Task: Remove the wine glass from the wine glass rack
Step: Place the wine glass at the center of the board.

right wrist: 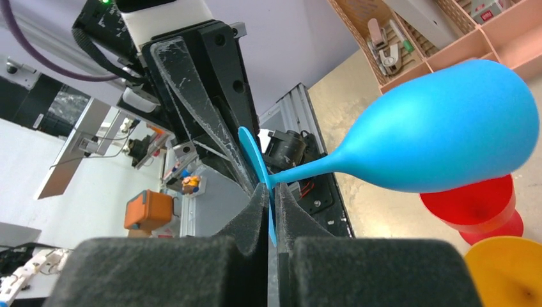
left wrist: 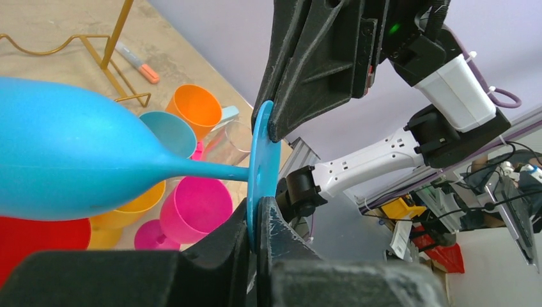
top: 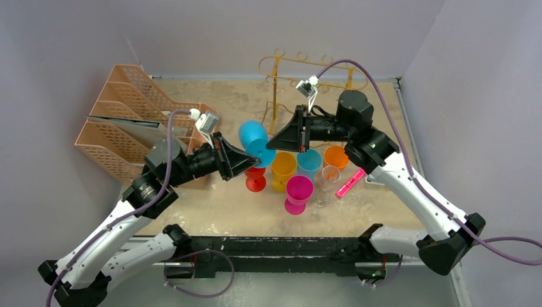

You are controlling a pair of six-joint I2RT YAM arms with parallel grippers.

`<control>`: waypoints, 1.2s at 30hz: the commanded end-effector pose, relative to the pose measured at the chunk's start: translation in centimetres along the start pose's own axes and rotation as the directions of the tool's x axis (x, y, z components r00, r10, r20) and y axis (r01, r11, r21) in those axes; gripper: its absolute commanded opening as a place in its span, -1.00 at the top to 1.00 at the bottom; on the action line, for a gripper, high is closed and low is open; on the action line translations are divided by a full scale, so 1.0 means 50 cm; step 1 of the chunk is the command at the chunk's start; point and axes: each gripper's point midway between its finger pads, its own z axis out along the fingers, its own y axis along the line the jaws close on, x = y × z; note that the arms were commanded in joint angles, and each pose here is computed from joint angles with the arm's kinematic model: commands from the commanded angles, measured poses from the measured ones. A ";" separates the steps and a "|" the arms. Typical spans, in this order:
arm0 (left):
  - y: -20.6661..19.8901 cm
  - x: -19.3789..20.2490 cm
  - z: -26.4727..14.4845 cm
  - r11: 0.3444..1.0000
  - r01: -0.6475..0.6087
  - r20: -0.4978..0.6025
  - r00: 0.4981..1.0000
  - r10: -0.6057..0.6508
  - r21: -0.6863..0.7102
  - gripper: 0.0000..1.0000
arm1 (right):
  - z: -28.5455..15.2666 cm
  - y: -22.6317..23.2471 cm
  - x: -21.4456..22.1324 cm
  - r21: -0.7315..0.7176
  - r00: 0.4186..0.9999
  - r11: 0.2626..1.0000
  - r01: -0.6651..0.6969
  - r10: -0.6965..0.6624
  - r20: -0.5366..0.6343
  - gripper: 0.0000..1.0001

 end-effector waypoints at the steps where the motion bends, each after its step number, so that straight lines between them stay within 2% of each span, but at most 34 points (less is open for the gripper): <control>1: -0.024 -0.021 -0.006 0.997 -0.052 0.038 0.998 0.050 0.049 1.00 | -0.011 0.050 -0.004 -0.092 0.998 0.994 0.058 -0.057 0.017 1.00; 2: -0.024 -0.021 -0.008 0.997 -0.058 0.040 0.998 0.056 0.050 1.00 | -0.012 0.050 -0.001 -0.093 0.998 0.994 0.054 -0.053 0.015 1.00; 7: -0.039 -0.018 -0.015 0.989 -0.111 0.034 0.994 0.108 0.093 1.00 | -0.019 0.058 0.018 -0.123 0.999 0.991 0.047 -0.049 -0.015 0.36; 11: -0.048 -0.017 -0.017 0.982 -0.143 0.036 0.990 0.139 0.123 1.00 | -0.022 0.063 0.045 -0.154 0.998 0.988 0.029 -0.039 -0.058 0.22; 13: -0.053 -0.015 -0.015 0.978 -0.151 0.036 0.988 0.147 0.144 1.00 | -0.023 0.065 0.053 -0.160 0.997 0.987 0.025 -0.036 -0.067 0.28; 15: -0.058 -0.011 -0.011 0.974 -0.155 0.028 0.988 0.152 0.168 1.00 | -0.021 0.075 0.052 -0.182 0.996 0.982 0.050 -0.062 -0.058 0.45; 18: -0.063 -0.001 -0.003 0.968 -0.150 0.000 0.988 0.153 0.201 1.00 | -0.020 0.076 0.052 -0.186 0.995 0.980 0.074 -0.084 -0.047 0.91; 19: -0.063 0.003 -0.002 0.967 -0.146 -0.013 0.988 0.152 0.208 1.00 | -0.021 0.074 0.052 -0.179 0.995 0.980 0.084 -0.092 -0.037 1.00; 25: -0.072 0.033 -0.002 0.946 -0.177 -0.111 0.971 0.213 0.271 1.00 | -0.025 0.073 0.066 -0.202 0.982 0.961 0.187 -0.188 0.012 1.00; 26: -0.071 0.039 -0.003 0.941 -0.192 -0.123 0.965 0.234 0.279 1.00 | -0.028 0.075 0.072 -0.211 0.978 0.956 0.204 -0.206 0.011 0.88; 28: -0.059 0.051 -0.006 0.932 -0.234 -0.135 0.951 0.279 0.279 1.00 | -0.035 0.081 0.075 -0.216 0.973 0.949 0.228 -0.230 0.015 0.31; 29: -0.054 0.058 -0.010 0.923 -0.261 -0.139 0.941 0.308 0.282 1.00 | -0.038 0.084 0.074 -0.213 0.972 0.949 0.234 -0.236 0.017 0.07; 30: -0.052 0.069 -0.016 0.910 -0.286 -0.145 0.929 0.340 0.301 1.00 | -0.042 0.085 0.077 -0.205 0.971 0.950 0.238 -0.240 0.012 -0.07; 32: -0.053 0.091 -0.032 0.860 -0.360 -0.141 0.891 0.432 0.361 1.00 | -0.051 0.084 0.075 -0.167 0.967 0.953 0.254 -0.255 0.016 -0.17; 36: -0.030 0.122 -0.059 0.791 -0.478 -0.137 0.817 0.560 0.382 1.00 | -0.069 0.069 0.063 -0.057 0.957 0.956 0.289 -0.286 0.047 -0.40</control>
